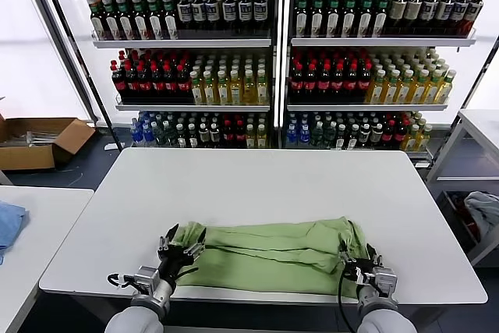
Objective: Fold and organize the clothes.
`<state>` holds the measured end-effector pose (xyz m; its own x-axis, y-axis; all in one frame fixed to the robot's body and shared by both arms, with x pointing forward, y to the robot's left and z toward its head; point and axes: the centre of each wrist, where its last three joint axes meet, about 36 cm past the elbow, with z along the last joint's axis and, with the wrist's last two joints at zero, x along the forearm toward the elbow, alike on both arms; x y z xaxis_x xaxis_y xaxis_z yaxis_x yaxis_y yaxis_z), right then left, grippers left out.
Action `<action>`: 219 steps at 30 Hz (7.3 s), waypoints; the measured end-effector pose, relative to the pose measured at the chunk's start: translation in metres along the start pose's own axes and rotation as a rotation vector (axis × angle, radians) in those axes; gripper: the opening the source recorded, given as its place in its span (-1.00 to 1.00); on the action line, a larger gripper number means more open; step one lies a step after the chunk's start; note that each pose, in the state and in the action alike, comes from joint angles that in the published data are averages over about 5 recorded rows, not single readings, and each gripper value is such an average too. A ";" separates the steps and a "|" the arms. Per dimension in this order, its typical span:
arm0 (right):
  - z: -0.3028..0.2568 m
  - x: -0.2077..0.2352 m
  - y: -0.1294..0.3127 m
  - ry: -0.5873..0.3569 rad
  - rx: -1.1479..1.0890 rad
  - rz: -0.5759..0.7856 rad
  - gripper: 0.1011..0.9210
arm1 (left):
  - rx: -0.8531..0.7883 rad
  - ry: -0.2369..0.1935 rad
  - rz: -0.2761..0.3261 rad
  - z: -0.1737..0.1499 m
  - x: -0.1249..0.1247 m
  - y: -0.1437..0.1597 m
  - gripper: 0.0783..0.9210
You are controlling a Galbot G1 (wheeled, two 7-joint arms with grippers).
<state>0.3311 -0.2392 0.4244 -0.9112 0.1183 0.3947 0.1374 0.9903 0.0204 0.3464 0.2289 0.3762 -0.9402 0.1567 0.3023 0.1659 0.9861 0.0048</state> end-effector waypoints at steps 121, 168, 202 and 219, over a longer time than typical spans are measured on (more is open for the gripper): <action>-0.037 0.049 -0.018 -0.135 -0.058 0.002 0.76 | 0.077 0.057 0.125 0.000 -0.036 -0.028 0.22; -0.038 0.040 0.010 -0.146 -0.034 -0.070 0.76 | 0.149 0.037 -0.127 -0.022 -0.014 0.153 0.77; -0.041 0.042 0.014 -0.151 -0.023 -0.075 0.76 | 0.163 0.139 -0.088 0.011 -0.022 0.178 -0.21; -0.045 0.039 0.012 -0.163 -0.003 -0.077 0.76 | 0.154 0.065 -0.094 0.006 -0.006 0.187 -0.90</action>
<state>0.3149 -0.2264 0.4814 -0.9698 0.0526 0.2380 0.0659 0.9967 0.0481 0.3814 0.4123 0.3698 -0.9274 0.0642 0.3685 0.0255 0.9937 -0.1088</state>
